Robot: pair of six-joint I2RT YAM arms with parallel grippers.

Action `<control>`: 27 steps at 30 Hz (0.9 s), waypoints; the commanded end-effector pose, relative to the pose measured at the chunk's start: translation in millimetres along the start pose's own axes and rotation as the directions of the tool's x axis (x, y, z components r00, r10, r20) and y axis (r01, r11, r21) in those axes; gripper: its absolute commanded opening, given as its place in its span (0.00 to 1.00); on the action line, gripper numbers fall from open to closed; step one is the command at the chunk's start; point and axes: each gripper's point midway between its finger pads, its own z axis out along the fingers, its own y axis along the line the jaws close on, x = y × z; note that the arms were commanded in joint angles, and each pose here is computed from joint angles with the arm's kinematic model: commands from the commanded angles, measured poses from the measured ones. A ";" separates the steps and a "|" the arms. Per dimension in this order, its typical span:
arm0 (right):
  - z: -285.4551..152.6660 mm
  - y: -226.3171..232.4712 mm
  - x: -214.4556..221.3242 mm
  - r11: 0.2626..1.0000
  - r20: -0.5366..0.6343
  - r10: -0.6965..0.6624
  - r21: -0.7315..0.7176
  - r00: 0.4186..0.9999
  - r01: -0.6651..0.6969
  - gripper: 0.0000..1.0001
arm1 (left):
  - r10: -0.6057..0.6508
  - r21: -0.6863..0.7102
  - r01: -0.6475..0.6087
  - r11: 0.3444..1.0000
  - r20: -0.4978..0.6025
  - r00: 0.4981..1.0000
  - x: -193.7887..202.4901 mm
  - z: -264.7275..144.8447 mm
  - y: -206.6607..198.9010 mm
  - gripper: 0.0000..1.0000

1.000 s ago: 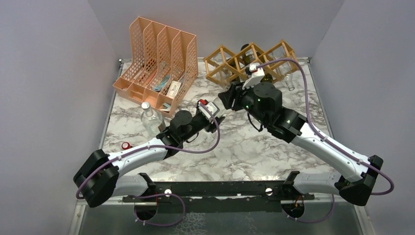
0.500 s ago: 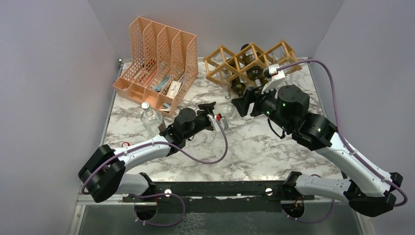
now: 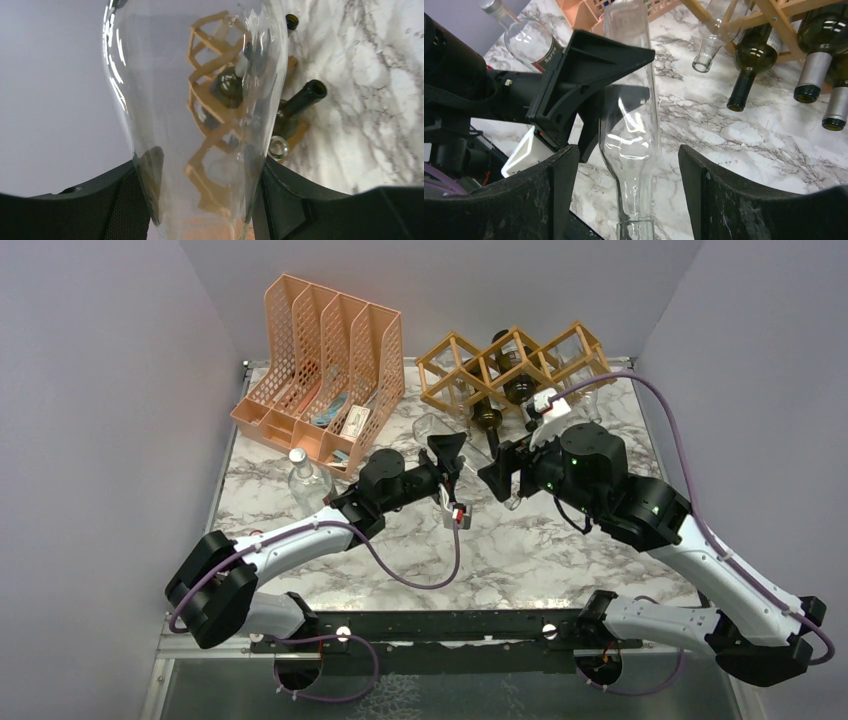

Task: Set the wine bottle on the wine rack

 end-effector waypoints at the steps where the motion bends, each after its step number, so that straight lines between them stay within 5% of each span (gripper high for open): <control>1: 3.1 8.2 25.3 0.998 -0.086 -0.025 -0.053 0.996 0.020 0.75 | 0.260 -0.118 -0.250 0.961 0.070 0.963 -27.5 4.8 47.8 0.00; 22: 44.7 3.4 83.9 1.000 -0.235 -0.024 -0.007 0.972 0.023 0.76 | 0.252 -0.117 -0.239 0.964 0.114 0.961 -48.3 7.7 42.6 0.00; 24: 47.2 1.1 84.8 1.000 -0.228 -0.016 0.007 0.973 0.018 0.72 | 0.244 -0.118 -0.231 0.966 0.111 0.963 -48.2 7.0 43.3 0.00; 27: 49.1 0.0 83.6 1.000 -0.212 -0.011 0.017 0.977 0.015 0.53 | 0.223 -0.119 -0.211 0.970 0.103 0.969 -47.2 5.5 43.4 0.08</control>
